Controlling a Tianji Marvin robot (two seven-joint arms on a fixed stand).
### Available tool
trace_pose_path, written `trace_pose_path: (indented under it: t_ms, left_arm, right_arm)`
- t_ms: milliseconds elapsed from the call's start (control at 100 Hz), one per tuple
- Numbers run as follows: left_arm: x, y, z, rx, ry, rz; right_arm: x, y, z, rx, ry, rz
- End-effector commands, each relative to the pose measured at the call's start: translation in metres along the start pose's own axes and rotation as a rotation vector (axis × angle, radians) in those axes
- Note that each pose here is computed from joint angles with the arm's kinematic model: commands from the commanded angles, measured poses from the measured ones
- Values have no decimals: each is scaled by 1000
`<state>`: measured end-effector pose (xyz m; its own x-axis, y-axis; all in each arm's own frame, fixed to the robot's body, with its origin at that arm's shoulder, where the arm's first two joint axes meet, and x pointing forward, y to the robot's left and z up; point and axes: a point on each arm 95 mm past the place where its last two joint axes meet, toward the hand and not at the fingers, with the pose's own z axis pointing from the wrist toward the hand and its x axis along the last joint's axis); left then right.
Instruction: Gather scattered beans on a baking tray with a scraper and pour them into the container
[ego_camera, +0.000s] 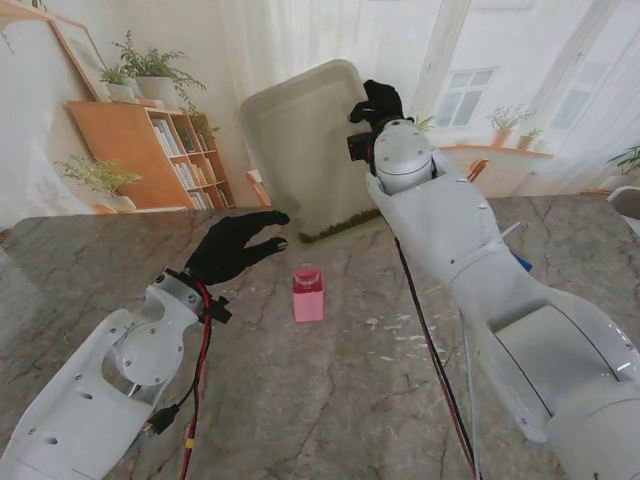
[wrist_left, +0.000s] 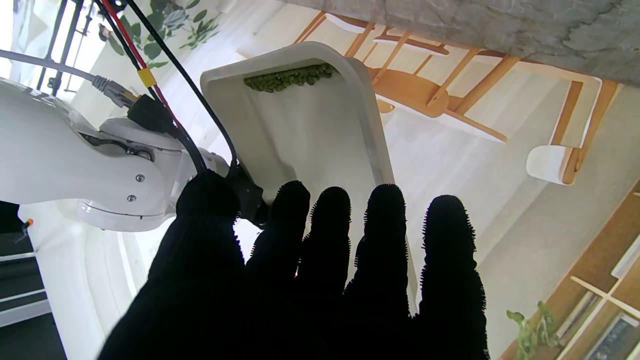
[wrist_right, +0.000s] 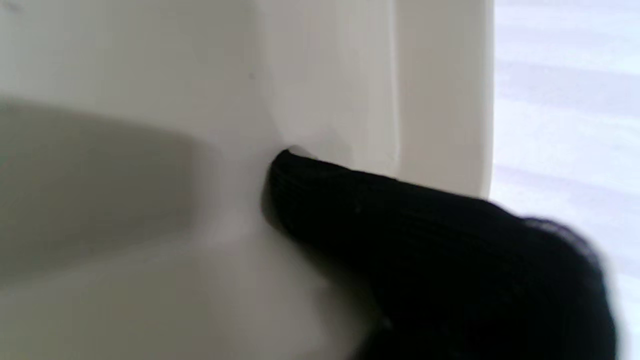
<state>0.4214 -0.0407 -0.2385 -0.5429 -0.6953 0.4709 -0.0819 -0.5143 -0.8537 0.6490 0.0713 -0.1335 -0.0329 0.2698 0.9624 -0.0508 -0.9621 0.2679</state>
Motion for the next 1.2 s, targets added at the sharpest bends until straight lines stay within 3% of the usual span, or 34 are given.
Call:
trace_pose_path:
  t_ms: [0,520,1190]
  left_arm:
    - [1,0,2,-7,5,-6]
    - [4,-4,11,-82,11,-17]
    - [2,-1,16,-112,21,1]
  right_arm:
    - [16,-4,3,18,36,14]
    - [19,-13,11,61,78,-6]
    - [26,-23,13,128,159,-73]
